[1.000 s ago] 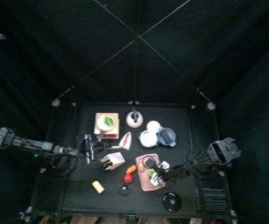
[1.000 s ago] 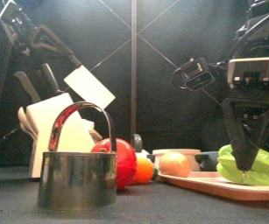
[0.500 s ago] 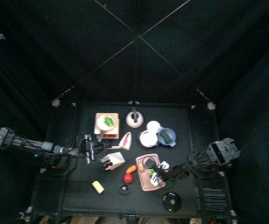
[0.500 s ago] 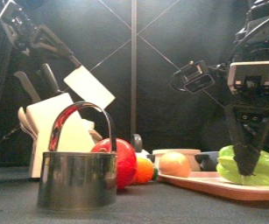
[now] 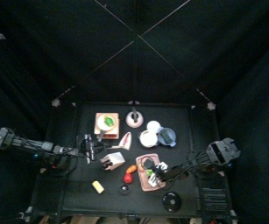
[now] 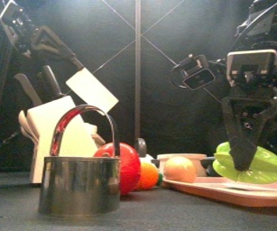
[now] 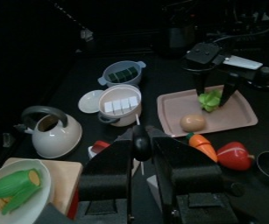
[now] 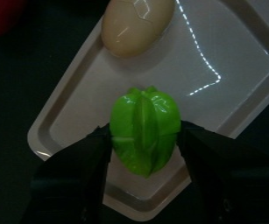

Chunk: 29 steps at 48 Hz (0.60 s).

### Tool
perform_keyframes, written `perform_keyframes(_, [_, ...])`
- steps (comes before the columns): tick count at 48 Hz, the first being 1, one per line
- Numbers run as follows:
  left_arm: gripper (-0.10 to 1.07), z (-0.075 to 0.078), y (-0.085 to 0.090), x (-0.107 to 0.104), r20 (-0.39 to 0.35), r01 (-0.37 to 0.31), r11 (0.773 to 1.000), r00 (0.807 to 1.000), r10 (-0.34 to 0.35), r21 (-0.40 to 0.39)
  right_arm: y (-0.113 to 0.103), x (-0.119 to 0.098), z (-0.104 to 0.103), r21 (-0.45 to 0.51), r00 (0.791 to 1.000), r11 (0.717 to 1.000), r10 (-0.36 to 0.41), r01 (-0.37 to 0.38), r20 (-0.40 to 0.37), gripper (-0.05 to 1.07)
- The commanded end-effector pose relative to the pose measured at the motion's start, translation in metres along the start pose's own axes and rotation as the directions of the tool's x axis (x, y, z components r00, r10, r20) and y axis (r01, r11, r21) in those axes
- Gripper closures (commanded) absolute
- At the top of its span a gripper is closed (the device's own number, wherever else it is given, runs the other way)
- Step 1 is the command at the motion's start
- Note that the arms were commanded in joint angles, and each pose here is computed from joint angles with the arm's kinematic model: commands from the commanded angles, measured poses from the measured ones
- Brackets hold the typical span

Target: Grab starfruit

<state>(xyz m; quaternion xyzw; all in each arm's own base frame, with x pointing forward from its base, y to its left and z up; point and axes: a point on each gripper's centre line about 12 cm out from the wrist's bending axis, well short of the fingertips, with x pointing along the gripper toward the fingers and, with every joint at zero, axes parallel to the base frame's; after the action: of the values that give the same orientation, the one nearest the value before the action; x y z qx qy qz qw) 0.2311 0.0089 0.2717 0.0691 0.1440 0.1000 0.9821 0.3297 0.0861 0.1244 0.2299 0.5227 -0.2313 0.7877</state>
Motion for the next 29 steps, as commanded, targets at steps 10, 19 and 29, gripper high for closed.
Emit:
perform_keyframes(10, [0.49,0.008,0.0016,0.0003,0.019,-0.006,1.0,1.0,0.006,0.0,0.0074,-0.0088,0.007,0.014,0.999,0.999,0.035,-0.035,0.019,0.32])
perform_keyframes(19, [0.49,0.0074,0.0012,0.0002,0.017,-0.004,1.0,1.0,0.004,0.001,0.005,-0.008,0.0104,0.014,0.999,0.999,0.029,-0.03,0.025,0.32])
perform_keyframes(29, [0.49,0.0073,0.0012,0.0002,0.016,-0.004,1.0,1.0,0.004,-0.005,0.0055,-0.0094,0.015,0.019,0.999,0.999,0.034,-0.035,0.036,0.32])
